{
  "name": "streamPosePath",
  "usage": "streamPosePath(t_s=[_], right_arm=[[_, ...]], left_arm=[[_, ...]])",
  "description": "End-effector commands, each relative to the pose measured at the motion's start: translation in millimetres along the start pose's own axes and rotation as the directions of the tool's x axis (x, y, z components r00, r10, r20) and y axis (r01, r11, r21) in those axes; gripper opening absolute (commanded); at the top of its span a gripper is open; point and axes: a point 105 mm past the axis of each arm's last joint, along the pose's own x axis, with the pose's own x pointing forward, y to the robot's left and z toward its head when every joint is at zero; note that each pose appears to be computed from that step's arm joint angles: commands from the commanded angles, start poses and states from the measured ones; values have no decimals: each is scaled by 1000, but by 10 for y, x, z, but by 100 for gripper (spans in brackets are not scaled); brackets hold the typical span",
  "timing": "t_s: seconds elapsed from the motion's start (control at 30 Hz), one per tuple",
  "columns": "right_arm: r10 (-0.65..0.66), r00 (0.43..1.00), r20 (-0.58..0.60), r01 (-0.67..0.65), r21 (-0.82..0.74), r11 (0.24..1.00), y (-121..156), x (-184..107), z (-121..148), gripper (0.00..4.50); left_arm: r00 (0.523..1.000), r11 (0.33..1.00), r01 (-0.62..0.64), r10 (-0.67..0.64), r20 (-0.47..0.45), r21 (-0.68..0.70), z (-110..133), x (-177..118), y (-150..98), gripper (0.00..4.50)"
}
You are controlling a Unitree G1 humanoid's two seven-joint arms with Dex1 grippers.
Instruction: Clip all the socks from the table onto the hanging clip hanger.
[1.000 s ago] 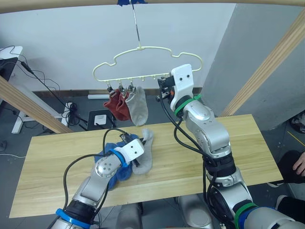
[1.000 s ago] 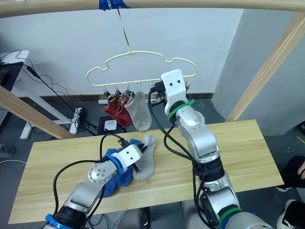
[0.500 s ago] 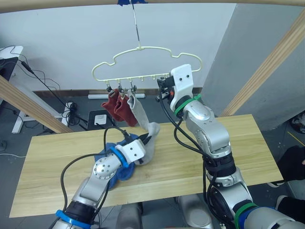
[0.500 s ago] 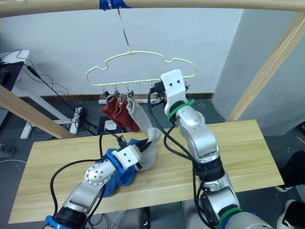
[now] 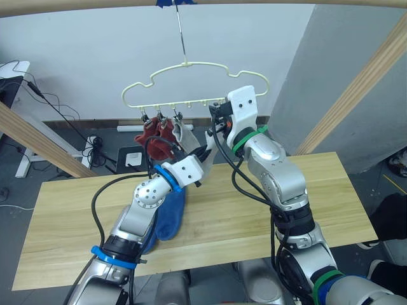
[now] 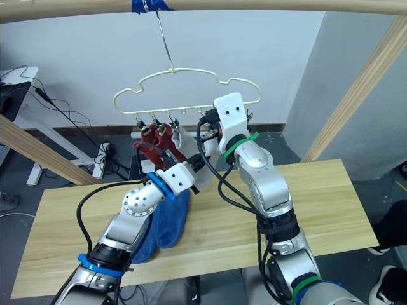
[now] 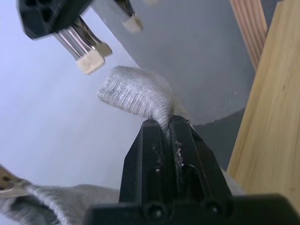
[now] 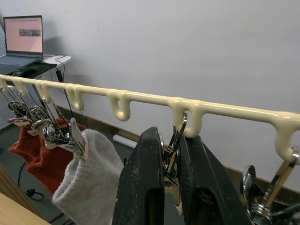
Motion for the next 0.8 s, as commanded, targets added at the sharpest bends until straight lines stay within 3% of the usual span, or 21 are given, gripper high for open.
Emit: streamPosePath(t_s=[0.03, 0.3, 0.8], right_arm=[[31, 997, 64, -31, 6, 999, 77, -17, 169, 7], [39, 998, 54, -40, 11, 999, 98, -25, 149, 7], [40, 998, 51, -38, -45, 998, 94, -28, 124, 7]], left_arm=[[999, 1000, 24, -24, 24, 12, 86, 78, -23, 0], [998, 998, 56, -57, 34, 28, 180, 212, 19, 0], [999, 998, 10, -13, 44, 61, 212, 176, 140, 0]])
